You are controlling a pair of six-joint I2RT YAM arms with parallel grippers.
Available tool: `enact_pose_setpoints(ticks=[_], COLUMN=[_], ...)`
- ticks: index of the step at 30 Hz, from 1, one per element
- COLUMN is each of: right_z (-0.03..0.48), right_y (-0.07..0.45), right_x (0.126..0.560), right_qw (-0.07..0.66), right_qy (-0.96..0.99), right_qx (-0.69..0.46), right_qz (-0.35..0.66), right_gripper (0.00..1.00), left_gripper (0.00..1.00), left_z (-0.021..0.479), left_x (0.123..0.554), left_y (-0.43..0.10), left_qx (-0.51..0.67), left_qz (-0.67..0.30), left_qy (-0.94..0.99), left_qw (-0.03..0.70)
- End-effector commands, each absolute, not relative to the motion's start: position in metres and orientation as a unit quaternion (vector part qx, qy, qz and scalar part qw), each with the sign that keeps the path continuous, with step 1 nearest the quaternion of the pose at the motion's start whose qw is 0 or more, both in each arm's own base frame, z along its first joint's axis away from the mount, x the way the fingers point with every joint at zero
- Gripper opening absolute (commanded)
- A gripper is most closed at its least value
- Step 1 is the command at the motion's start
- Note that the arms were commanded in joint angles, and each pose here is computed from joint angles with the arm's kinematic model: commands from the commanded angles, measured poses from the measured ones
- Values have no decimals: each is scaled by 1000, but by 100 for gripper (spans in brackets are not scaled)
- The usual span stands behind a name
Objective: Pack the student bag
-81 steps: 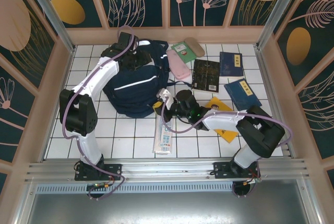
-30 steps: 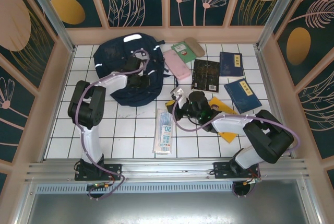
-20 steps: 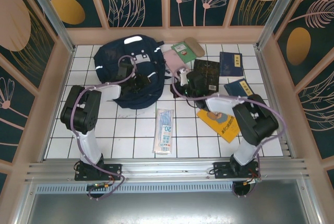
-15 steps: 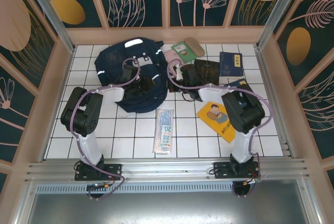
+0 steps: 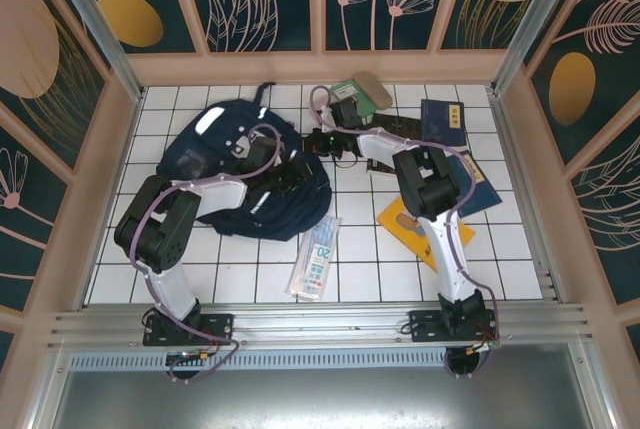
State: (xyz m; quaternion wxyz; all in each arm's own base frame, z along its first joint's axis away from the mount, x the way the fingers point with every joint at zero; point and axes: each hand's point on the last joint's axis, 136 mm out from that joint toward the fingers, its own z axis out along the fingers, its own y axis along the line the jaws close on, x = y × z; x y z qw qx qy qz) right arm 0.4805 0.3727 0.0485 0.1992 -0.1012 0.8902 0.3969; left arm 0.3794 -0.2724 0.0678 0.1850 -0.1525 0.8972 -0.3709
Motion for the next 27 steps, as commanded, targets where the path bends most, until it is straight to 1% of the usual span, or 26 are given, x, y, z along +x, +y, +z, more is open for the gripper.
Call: enact_pose_setpoints(ticks=[1,2,4,5,7,11,14,17,22,27], right_z=[60,69,86,95,104,105,102,97,81,60], right_y=[369,357,340,332,324,321,320,316,308,303], right_x=[474,476,474,470,458,423,393,371,350,349], right_qw=[202,218,240,246,246,221,199,186,173,166], right_qy=[896,895,891,889,886,878,868,867,875,882], right_qx=[-97,-86,-79,-77,-79,-84,-80,-78,-75,-64], right_qz=[384,379,377,377,385,416,448,456,446,435], right_gripper=[11,14,17,20,22,24,25,25,26,26], left_gripper=[52,60,70,72,74,76,77,78,77,74], left_z=[77,92,112,118,115,87,71,61,48,57], left_x=[372,380,388,390,390,383,378,377,371,362], left_y=[-269,-261,-242,-231,-215,-196,-205,-211,-221,-236], left_qx=[-91,-71,-58,-62,-77,-89,-65,-56,-42,-33], left_qz=[-288,-261,-211,-199,-204,-229,-251,-264,-289,-347], left_qy=[938,942,949,950,951,954,955,953,951,933], left_qw=[173,198,226,232,217,173,144,133,104,95])
